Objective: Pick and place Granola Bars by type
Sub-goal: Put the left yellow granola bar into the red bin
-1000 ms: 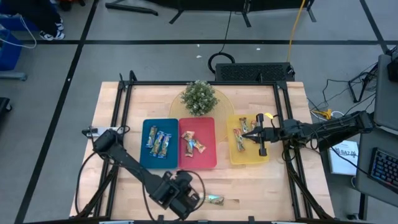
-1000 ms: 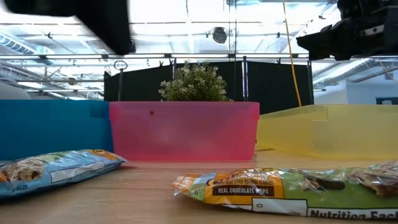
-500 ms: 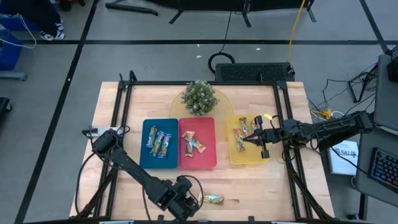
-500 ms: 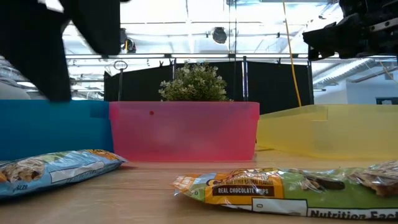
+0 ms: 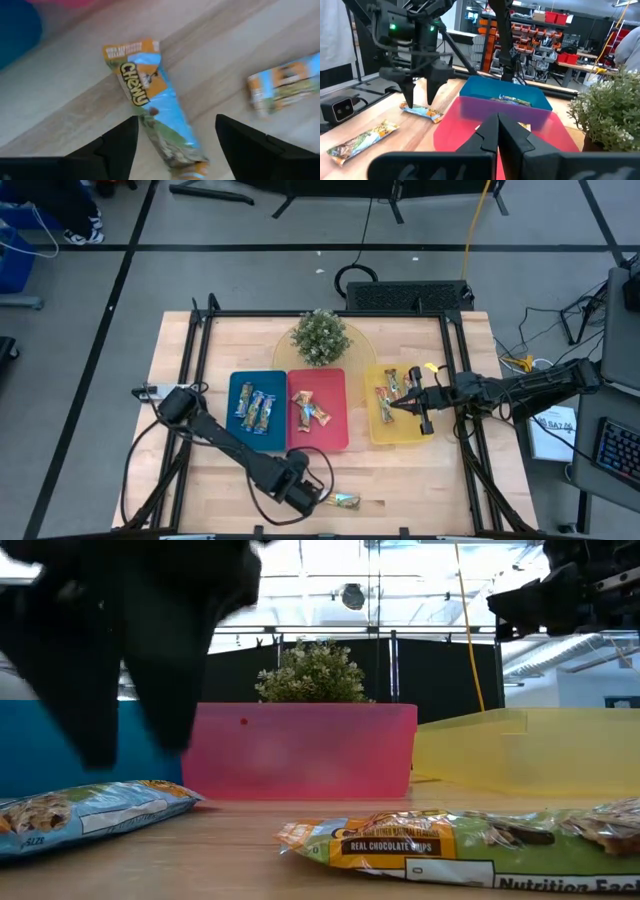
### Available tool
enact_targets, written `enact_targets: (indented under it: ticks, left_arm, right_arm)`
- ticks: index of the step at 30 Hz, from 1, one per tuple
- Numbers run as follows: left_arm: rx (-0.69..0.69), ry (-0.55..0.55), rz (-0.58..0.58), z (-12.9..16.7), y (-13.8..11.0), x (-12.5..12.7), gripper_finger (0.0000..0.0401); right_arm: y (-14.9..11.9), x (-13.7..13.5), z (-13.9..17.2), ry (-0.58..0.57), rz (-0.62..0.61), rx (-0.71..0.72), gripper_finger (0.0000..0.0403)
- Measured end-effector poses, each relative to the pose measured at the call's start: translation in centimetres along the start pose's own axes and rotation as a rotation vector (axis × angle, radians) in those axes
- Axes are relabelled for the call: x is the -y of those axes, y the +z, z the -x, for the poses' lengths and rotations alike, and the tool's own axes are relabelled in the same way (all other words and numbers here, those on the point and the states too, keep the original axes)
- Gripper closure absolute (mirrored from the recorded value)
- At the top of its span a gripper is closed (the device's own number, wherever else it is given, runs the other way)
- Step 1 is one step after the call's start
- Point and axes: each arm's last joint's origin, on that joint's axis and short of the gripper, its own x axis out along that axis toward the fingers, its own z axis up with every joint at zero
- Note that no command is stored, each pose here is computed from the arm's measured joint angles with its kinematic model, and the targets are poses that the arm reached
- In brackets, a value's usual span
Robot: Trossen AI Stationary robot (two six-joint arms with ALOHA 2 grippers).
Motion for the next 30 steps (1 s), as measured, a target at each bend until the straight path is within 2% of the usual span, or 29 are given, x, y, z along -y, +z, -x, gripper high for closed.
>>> enact_targets:
  ticks: [5, 11, 19, 30]
  left_arm:
    - [-0.073, 0.078, -0.023, -2.9, -0.2, -0.1, 0.0175]
    - [-0.092, 0.085, -0.086, -3.8, 0.2, 0.0, 0.0222]
    - [-0.095, 0.098, -0.095, -3.9, 0.3, -0.1, 0.0275]
    - [-0.074, 0.065, -0.096, -2.8, 0.1, -0.1, 0.0278]
  right_arm:
    - [-0.3, 0.0, 0.0, 0.004, -0.005, -0.031, 0.0403]
    - [-0.5, -0.1, 0.0, 0.006, -0.046, -0.049, 0.0403]
    - [-0.5, -0.1, 0.0, 0.006, -0.051, -0.051, 0.0403]
    - [-0.7, -0.1, 0.0, 0.008, -0.071, -0.073, 0.0403]
